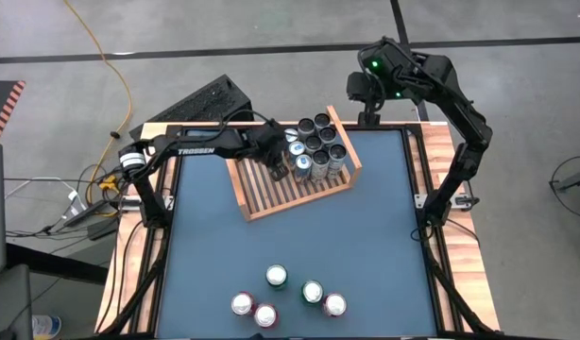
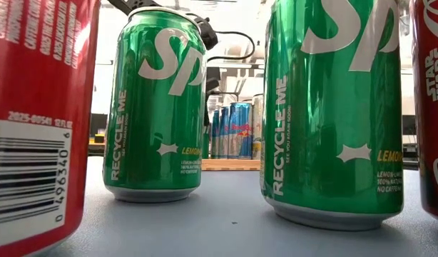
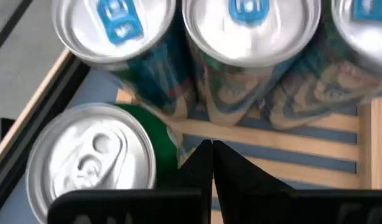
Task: Place canned beverage on shelf
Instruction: Put the green soda can on the shelf
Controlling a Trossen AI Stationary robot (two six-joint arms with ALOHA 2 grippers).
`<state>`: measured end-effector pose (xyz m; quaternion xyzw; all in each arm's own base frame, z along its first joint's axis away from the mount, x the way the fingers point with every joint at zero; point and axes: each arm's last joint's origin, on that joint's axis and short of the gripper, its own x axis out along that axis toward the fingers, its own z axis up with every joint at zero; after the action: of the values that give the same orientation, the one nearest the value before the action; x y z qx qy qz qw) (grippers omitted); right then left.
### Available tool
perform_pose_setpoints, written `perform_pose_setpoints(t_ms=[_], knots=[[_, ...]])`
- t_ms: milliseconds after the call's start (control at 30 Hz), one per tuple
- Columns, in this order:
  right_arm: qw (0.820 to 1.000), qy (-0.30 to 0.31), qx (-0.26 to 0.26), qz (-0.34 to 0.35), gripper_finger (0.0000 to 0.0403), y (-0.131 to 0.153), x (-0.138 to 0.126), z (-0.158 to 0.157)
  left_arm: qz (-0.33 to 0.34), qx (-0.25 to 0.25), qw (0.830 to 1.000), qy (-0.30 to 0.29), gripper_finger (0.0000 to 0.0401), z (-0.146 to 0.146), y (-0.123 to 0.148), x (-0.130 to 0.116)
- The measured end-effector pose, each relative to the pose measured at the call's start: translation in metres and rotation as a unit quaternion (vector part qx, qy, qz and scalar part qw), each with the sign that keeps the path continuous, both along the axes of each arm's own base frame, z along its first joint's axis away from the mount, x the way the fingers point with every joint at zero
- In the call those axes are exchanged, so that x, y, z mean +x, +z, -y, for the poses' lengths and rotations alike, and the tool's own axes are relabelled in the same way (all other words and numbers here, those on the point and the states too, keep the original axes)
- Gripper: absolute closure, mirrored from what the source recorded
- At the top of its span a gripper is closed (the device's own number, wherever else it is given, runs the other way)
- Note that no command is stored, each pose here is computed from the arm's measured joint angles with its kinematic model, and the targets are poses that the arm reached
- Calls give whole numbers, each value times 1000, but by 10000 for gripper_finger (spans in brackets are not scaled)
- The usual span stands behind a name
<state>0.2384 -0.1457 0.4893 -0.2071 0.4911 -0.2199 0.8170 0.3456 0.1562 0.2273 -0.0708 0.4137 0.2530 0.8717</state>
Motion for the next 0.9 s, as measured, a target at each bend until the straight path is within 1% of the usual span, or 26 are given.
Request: perform_pose_setpoints(t_ms=[233,433,567,600,667,733,800,833,900], knots=[[1000,0,0,0,403,0,0,0,10,1,1000,4,401,-1,1,1],[1000,2,2,0,403,0,0,0,33,16,999,15,401,-6,5,3],[1000,7,11,6,403,0,0,-1,50,8,999,-5,401,1,18,4],[1000,6,12,5,403,0,0,-1,43,9,999,-10,401,5,24,3],[1000,6,12,5,403,-1,0,-1,4,15,1000,-8,401,11,30,-2],[1000,6,12,5,403,-1,0,-1,-36,11,999,-6,401,15,28,-7],[1000,6,12,5,403,-1,0,-1,-69,-3,997,-18,401,17,24,-12],[1000,6,12,5,403,0,0,-1,-77,-8,997,-21,401,18,22,-13],[1000,7,12,6,403,0,0,-1,-90,0,996,-16,401,17,17,-16]])
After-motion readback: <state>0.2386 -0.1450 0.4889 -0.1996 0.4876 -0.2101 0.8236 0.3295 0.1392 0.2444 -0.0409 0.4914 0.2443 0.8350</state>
